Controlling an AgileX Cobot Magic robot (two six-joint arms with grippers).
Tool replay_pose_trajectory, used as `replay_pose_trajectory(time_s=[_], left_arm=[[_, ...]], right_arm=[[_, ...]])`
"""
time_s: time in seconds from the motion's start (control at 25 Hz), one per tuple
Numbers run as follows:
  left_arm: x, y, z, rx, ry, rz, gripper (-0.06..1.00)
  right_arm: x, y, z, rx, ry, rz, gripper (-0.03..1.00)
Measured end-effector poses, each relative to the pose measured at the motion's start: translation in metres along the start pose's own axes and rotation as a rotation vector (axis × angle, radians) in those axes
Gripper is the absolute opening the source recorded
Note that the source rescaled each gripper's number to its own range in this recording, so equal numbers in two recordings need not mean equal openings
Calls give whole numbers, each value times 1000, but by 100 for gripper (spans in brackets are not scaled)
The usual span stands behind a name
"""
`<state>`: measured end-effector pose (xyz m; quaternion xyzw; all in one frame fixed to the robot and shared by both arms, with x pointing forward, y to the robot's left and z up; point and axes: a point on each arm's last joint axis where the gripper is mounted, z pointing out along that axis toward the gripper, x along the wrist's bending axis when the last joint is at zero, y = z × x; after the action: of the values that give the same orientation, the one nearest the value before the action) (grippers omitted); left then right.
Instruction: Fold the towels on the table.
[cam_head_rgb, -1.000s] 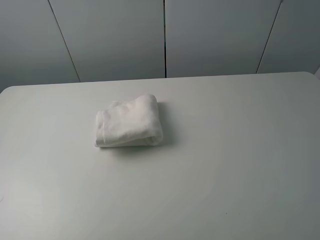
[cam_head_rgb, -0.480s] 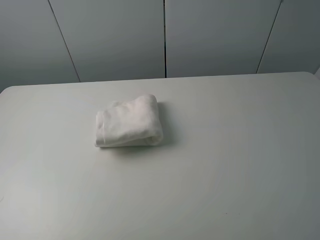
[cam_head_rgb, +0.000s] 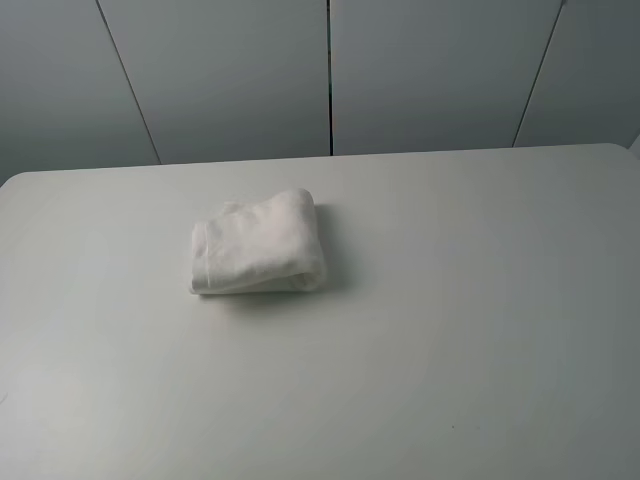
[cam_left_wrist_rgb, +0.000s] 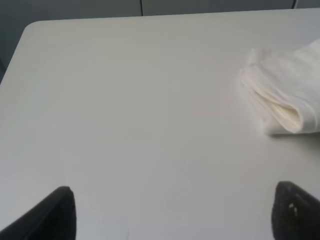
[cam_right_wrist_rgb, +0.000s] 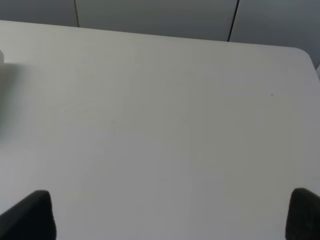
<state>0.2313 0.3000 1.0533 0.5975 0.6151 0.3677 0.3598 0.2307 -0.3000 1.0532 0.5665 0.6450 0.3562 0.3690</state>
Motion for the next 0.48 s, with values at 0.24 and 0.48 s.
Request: replay_pose_trajectory(time_s=[0.24,0.48], left_arm=[[0,0,0,0,0,0,100],[0,0,0,0,0,-2,100]], right_arm=[[0,0,0,0,0,0,100],[0,0,0,0,0,0,100]])
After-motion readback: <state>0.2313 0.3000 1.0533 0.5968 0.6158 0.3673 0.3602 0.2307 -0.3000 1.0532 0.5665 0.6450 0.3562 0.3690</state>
